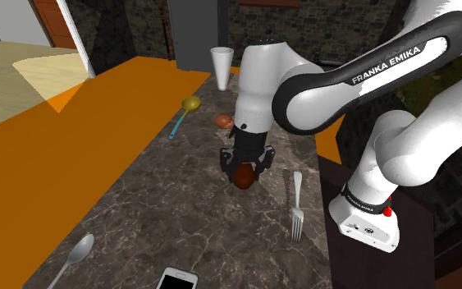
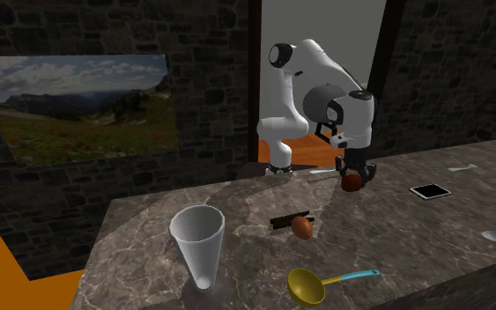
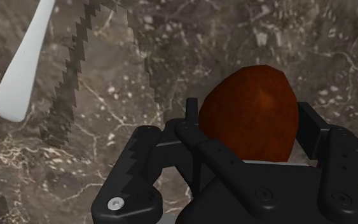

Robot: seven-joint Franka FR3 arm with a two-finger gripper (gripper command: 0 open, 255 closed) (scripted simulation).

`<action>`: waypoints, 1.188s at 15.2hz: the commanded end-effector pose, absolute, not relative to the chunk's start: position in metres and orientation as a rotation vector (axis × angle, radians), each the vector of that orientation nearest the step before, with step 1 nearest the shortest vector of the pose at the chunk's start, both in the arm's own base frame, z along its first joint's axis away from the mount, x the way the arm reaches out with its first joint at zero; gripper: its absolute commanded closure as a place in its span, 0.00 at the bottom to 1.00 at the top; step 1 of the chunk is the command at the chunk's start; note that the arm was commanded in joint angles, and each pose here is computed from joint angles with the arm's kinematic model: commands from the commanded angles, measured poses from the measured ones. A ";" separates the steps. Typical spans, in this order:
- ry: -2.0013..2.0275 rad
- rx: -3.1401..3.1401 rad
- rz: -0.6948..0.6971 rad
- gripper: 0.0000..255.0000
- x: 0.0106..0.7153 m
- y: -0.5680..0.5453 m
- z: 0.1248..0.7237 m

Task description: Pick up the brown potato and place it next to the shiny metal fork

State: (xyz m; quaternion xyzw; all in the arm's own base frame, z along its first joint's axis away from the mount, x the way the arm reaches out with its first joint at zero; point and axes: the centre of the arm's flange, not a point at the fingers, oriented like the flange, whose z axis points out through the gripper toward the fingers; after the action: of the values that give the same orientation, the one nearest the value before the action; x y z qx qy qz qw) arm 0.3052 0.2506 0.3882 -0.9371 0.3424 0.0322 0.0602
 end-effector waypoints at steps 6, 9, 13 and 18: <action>1.036 -2.836 0.097 1.00 0.305 0.251 0.375; 1.036 -2.836 0.097 1.00 0.305 0.251 0.375; 1.036 -2.836 0.097 0.00 0.305 0.251 0.375; 1.036 -2.836 0.097 0.00 0.306 0.246 0.414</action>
State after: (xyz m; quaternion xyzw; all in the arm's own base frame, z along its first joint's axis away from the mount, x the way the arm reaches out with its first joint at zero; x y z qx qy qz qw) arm 0.3055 0.2480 0.4022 -0.9370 0.3425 0.0314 0.0611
